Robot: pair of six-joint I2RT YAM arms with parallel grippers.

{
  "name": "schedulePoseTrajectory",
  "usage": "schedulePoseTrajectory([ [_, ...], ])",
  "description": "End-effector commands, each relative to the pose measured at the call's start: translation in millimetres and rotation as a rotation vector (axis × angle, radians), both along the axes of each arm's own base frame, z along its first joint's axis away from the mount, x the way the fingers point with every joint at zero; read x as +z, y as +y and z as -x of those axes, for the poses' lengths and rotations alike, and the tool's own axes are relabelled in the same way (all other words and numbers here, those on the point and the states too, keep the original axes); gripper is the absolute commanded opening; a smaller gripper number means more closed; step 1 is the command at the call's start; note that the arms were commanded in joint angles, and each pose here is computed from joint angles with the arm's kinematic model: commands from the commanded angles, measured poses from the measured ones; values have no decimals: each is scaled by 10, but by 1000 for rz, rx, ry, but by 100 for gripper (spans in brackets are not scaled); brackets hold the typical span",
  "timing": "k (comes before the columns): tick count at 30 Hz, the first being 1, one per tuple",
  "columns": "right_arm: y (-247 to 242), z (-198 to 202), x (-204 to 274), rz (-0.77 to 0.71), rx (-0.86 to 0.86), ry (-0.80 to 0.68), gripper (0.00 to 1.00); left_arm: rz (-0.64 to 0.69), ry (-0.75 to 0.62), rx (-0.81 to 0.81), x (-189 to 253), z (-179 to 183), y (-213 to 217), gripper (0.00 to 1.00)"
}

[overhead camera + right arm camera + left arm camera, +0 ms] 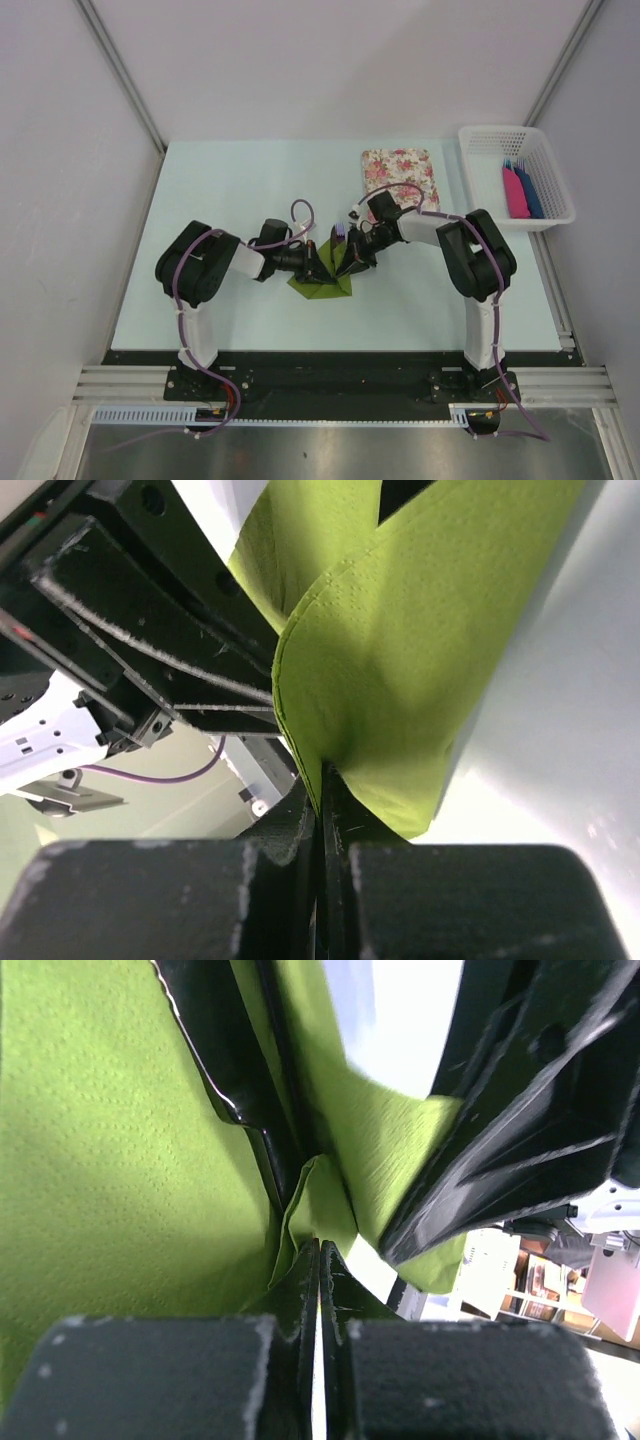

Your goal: Place the utensils on the paper napkin and roll it up

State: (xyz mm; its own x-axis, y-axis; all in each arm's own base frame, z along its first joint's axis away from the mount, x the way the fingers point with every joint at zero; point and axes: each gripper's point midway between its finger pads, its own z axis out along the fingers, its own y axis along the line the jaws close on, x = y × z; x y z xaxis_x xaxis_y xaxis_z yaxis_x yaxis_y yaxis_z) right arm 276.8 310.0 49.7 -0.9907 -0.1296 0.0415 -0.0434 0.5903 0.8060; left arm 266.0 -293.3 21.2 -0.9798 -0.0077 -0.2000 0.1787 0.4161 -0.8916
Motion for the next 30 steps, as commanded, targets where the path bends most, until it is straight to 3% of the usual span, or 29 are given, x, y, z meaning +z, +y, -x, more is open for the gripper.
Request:
schedulePoseTrajectory([
  [1, 156, -29, 90, -54, 13, 14, 2, -3, -58, -3, 15, -114, -24, 0],
  [13, 151, -75, -129, -45, -20, 74, 2, 20, -87, -18, 139, -132, -42, 0],
  [23, 114, -113, -239, -36, -45, 92, 3, 50, -129, 32, 460, -167, 187, 10],
  [30, 132, -130, -255, -41, -49, 89, 4, 5, -123, 33, 432, -108, 367, 15],
])
